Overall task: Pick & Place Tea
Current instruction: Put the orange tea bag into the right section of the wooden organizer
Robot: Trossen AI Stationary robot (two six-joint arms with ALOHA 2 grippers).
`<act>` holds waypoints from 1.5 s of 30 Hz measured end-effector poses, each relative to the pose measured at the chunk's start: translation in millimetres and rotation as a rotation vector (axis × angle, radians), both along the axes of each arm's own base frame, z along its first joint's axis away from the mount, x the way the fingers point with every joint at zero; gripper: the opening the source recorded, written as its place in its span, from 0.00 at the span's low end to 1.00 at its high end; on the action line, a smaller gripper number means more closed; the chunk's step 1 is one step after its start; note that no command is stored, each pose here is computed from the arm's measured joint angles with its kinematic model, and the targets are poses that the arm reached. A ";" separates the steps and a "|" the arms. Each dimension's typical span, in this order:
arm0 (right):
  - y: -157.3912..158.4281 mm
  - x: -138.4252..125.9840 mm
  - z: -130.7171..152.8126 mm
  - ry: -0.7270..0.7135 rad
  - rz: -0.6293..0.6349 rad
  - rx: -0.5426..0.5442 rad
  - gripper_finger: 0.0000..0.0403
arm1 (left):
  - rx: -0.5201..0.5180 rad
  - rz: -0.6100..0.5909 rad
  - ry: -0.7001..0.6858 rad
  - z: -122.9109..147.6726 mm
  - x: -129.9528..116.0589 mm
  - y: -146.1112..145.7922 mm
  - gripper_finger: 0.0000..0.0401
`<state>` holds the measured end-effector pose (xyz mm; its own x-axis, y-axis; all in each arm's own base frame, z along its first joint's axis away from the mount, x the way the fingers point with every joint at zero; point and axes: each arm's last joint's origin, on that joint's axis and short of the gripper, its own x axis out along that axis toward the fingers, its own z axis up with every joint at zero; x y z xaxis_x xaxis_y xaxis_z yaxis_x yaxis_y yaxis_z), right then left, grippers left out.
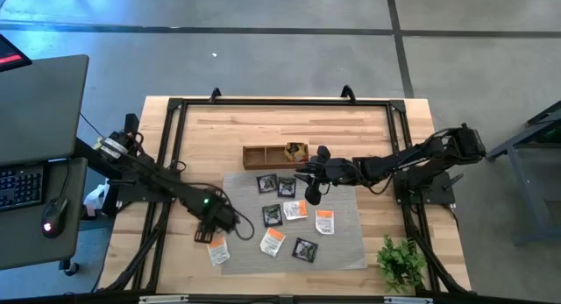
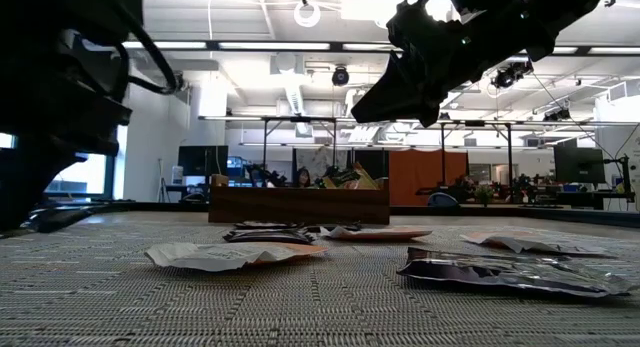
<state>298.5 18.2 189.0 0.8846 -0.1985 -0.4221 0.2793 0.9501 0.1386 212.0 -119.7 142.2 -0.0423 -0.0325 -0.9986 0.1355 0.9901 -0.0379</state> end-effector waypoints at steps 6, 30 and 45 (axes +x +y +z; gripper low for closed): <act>0.0 0.0 0.0 0.000 0.000 0.000 0.20 | 0.045 0.106 0.000 -3.3 -0.7 -1.3 0.45; 0.0 0.4 0.9 -0.010 -0.001 0.000 0.20 | 0.161 0.241 -0.005 28.9 8.8 -3.2 0.02; -2.9 -6.5 -3.3 0.075 -0.069 -0.018 0.20 | 0.708 0.362 -0.657 113.2 74.1 30.0 0.01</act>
<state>292.1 15.3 185.8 0.8347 -0.2664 -0.4820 0.3533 0.9304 0.0976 286.0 -89.7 255.5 0.4136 0.6698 -0.6167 -0.3919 0.7423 0.5434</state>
